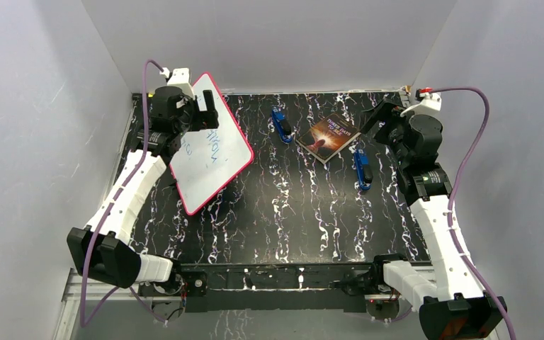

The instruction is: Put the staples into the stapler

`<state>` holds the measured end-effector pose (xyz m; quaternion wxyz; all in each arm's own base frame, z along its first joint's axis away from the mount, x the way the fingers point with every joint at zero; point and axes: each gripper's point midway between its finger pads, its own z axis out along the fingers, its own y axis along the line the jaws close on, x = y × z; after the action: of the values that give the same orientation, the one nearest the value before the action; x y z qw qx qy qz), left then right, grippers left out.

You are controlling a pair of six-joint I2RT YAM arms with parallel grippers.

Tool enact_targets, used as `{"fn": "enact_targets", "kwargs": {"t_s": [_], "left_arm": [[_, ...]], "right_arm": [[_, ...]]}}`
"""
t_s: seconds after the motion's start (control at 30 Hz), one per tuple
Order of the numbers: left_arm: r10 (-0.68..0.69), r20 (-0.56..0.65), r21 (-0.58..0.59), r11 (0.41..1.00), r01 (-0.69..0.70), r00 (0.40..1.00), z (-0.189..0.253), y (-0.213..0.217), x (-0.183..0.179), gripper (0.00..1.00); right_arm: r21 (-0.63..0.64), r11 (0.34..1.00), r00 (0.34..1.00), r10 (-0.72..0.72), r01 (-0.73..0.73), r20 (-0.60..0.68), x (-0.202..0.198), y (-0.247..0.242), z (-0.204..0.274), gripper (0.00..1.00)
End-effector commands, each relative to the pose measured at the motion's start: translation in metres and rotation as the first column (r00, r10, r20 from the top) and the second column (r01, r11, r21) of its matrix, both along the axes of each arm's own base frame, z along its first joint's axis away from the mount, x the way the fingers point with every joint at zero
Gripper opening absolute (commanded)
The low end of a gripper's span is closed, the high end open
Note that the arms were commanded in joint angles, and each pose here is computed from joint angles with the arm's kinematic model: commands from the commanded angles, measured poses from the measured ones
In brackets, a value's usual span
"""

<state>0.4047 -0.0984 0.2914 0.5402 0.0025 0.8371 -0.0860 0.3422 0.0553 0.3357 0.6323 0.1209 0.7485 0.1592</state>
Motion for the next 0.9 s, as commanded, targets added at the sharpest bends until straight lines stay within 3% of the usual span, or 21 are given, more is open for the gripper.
{"fn": "enact_targets", "kwargs": {"t_s": [0.0, 0.33, 0.57, 0.87], "left_arm": [[0.071, 0.056, 0.021, 0.997, -0.073, 0.996, 0.021, 0.017, 0.002, 0.98], [0.093, 0.184, 0.021, 0.995, -0.098, 0.978, 0.037, 0.026, -0.004, 0.98], [0.093, 0.157, 0.054, 0.993, -0.103, 0.983, 0.036, 0.028, -0.002, 0.98], [0.05, 0.12, 0.072, 0.996, -0.059, 0.992, 0.017, 0.022, -0.003, 0.98]], "right_arm": [[0.0, 1.0, 0.998, 0.016, -0.016, 0.059, 0.002, 0.001, 0.02, 0.98], [0.006, 1.0, 0.997, -0.003, 0.002, 0.081, 0.005, -0.001, 0.023, 0.98], [-0.03, 0.995, 0.985, -0.1, 0.097, -0.141, 0.023, -0.015, -0.037, 0.98], [-0.123, 0.989, 0.894, -0.124, 0.078, -0.43, 0.033, -0.017, -0.114, 0.98]]}}
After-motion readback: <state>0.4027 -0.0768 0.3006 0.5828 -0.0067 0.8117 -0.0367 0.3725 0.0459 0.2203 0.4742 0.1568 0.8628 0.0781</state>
